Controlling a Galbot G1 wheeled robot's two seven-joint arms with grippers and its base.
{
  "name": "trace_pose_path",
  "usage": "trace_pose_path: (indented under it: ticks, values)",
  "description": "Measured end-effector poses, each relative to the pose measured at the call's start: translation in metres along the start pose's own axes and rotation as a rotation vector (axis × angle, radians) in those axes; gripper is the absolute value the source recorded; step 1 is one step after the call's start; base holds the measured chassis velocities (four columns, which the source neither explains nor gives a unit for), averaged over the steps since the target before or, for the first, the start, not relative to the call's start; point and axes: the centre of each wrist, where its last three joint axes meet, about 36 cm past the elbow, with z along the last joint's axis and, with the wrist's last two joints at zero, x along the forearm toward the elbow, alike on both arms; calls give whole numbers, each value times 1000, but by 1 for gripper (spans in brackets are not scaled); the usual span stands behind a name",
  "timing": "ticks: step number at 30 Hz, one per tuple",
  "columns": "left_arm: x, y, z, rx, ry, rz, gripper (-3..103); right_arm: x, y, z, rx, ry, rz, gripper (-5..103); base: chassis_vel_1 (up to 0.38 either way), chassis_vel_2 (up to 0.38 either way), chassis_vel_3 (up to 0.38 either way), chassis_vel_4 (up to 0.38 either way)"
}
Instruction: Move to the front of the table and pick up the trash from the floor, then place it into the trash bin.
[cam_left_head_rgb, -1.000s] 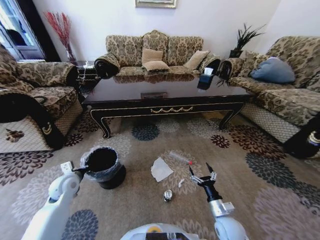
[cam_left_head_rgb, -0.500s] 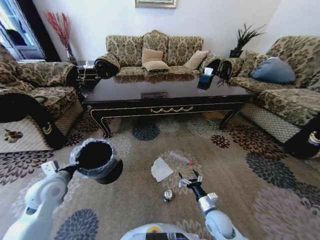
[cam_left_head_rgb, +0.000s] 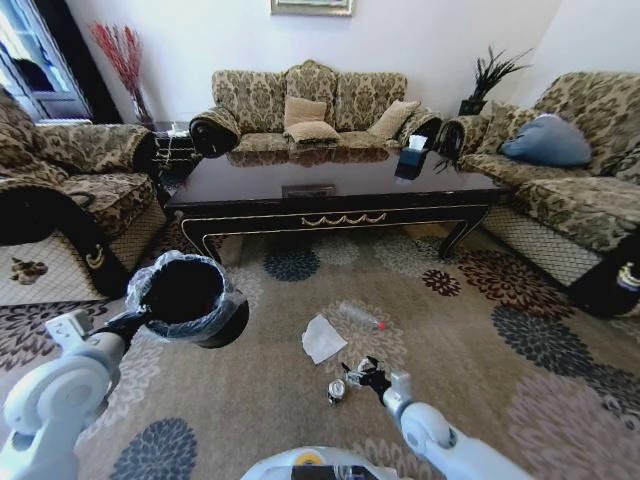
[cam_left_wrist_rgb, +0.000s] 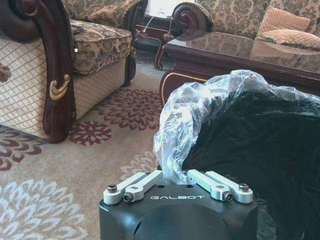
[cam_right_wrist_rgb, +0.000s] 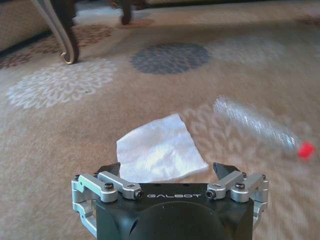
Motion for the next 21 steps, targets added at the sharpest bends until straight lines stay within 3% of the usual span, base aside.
trace_pose_path:
  ticks: [2,6,10,13,18,21]
  values:
    - [3,0,1,3,-1,4,3,-12,-14,-4,87,4,-22,100,0,0,0,0]
    - [8,-3,0,4,-12,12,3,-26,-23,3,137,51,-35,100,0,0,0,0]
    - [11,-4,0,6,-17,13,3,-36,-16,14,113,106,-40,100,0,0,0,0]
    - [12,-4,1,13,-13,11,3,-48,13,26,34,228,19,100,0,0,0,0]
    - [13,-1,3,20,-8,1,3,-55,48,13,-28,357,93,100,0,0,0,0]
    - [14,-1,4,21,-6,-3,3,-57,56,3,-41,399,113,100,0,0,0,0]
